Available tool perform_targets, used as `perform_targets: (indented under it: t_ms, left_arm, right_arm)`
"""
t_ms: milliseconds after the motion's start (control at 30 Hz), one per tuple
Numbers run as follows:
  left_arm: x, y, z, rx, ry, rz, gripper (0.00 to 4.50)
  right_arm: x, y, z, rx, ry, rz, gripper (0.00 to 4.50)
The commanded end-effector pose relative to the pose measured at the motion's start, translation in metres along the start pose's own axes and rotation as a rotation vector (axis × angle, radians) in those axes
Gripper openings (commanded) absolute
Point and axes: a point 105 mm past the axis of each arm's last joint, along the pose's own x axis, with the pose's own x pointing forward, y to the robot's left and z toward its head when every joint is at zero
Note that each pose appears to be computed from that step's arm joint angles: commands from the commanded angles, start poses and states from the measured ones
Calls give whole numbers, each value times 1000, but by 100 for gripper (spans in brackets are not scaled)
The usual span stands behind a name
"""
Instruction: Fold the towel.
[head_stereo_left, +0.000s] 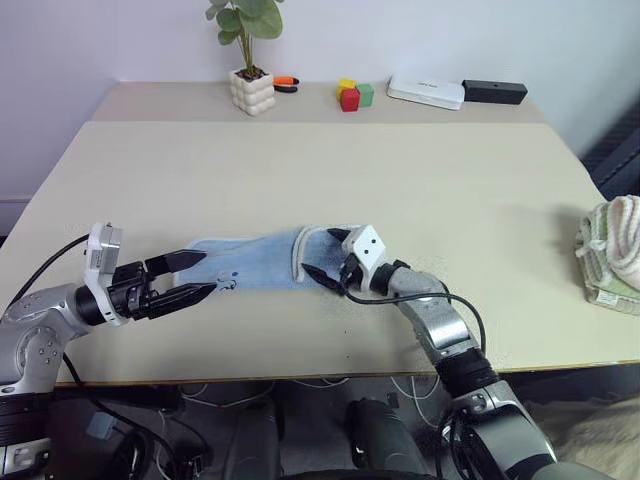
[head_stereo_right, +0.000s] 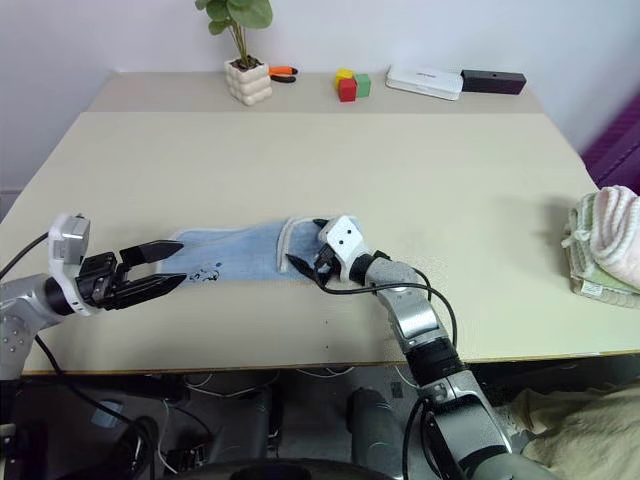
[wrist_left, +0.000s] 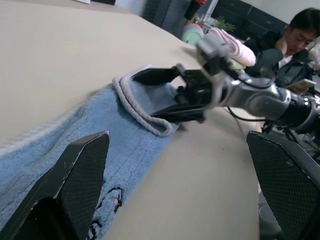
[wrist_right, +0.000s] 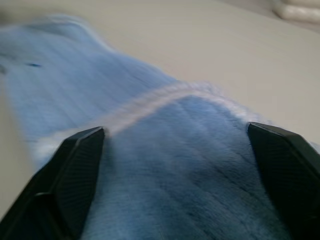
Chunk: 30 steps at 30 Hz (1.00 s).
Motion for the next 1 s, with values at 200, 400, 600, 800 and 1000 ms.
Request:
perform_targets:
  t_ms: [200, 400, 600, 800, 1000]
  left_arm:
    - [-29, 26, 6, -3, -96, 313, 450]
    - [-50, 22, -19, -58, -14, 483, 450]
    - [-63, 17, -17, -222, -115, 602, 450]
    - [-51, -14, -37, -438, -143, 595, 450]
    - [-46, -33, -38, -615, -300, 605, 450]
  right_arm:
    - [-49, -48, 77, -61, -150, 34, 443]
    - [-80, -31, 86, -96, -67, 266, 443]
    - [-84, -22, 88, -104, -49, 330, 443]
    - [-73, -13, 92, -79, -100, 331, 443]
    - [-71, -13, 89, -71, -104, 317, 443]
